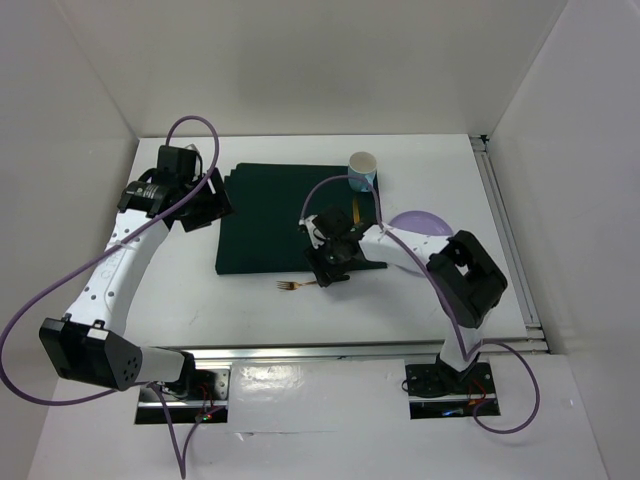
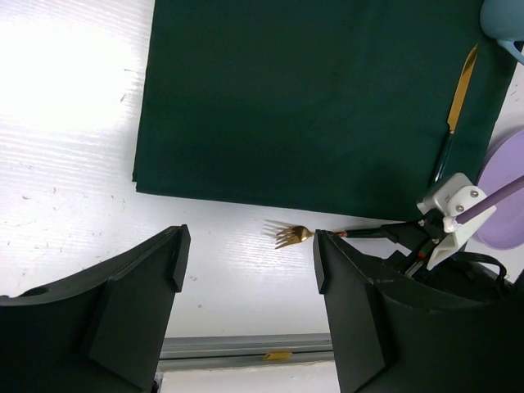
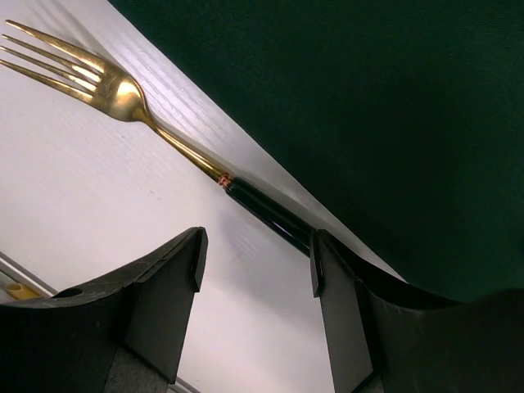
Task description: Set the dinner table for one person
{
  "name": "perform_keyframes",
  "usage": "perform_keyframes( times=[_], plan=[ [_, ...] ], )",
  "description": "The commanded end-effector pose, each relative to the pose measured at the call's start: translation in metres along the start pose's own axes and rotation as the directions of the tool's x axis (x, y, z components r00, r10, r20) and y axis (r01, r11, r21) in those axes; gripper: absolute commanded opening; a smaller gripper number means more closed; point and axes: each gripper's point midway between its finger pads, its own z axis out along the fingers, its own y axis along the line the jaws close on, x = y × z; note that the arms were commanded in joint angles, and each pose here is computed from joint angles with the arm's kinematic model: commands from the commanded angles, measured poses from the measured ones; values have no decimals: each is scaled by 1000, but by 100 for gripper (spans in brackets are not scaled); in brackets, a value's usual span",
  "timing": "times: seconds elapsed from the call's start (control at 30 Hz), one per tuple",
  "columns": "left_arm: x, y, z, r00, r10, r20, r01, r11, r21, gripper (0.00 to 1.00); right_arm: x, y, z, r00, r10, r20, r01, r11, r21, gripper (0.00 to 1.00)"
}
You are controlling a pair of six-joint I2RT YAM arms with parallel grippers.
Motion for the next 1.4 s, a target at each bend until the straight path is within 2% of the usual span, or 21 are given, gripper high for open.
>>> perform_keyframes(
  times=[0.0, 0.23, 0.47, 0.57, 0.6, 0.73, 0.77, 0.87, 0.97, 1.07, 1.2, 1.37],
  plan=[
    [-11, -4, -14, 998, 19, 53, -20, 1000, 18, 79, -24, 9, 3, 997, -34, 66, 37, 998, -42, 65],
    [-9, -2, -12, 999, 19, 45, -20, 1000, 13, 79, 7, 15, 21, 999, -34, -15, 33, 998, -59, 62],
    [-9, -2, -12, 999, 19, 45, -20, 1000, 13, 79, 37, 39, 24, 987, -132, -86, 132, 991, -15, 54],
    [-9, -2, -12, 999, 19, 45, -20, 1000, 13, 79, 51, 48, 25, 976, -181, -119, 183, 983, 6, 41],
    [-9, -2, -12, 999, 19, 45, -20, 1000, 13, 79, 53, 50, 27, 970, -207, -129, 210, 978, 13, 32],
    [-9, -3, -12, 999, 10, 45, -11, 1000, 13, 79, 64, 63, 27, 947, -284, -148, 290, 957, 14, 12],
    [-9, -3, -15, 999, 10, 52, -11, 1000, 18, 79, 67, 66, 27, 943, -294, -157, 299, 954, 9, 1],
    [-9, -3, -15, 999, 10, 52, -11, 1000, 18, 79, 66, 75, 22, 932, -327, -155, 334, 943, 17, 0],
    [-13, -4, -18, 998, 10, 66, -11, 1000, 16, 79, 41, 81, 2, 946, -314, -82, 318, 947, 53, 0],
    [-25, -10, -34, 994, -10, 107, 7, 1000, 30, 79, 1, 79, -21, 974, -225, -2, 224, 970, 100, 0],
    [-46, -20, -65, 979, -42, 200, 29, 997, 70, 79, -63, 89, -42, 995, 14, 96, -15, 1000, 13, 0],
    [-65, -30, -90, 955, -68, 288, 33, 992, 124, 80, -148, 86, -26, 955, 258, 149, -245, 964, -102, 0]
  ],
)
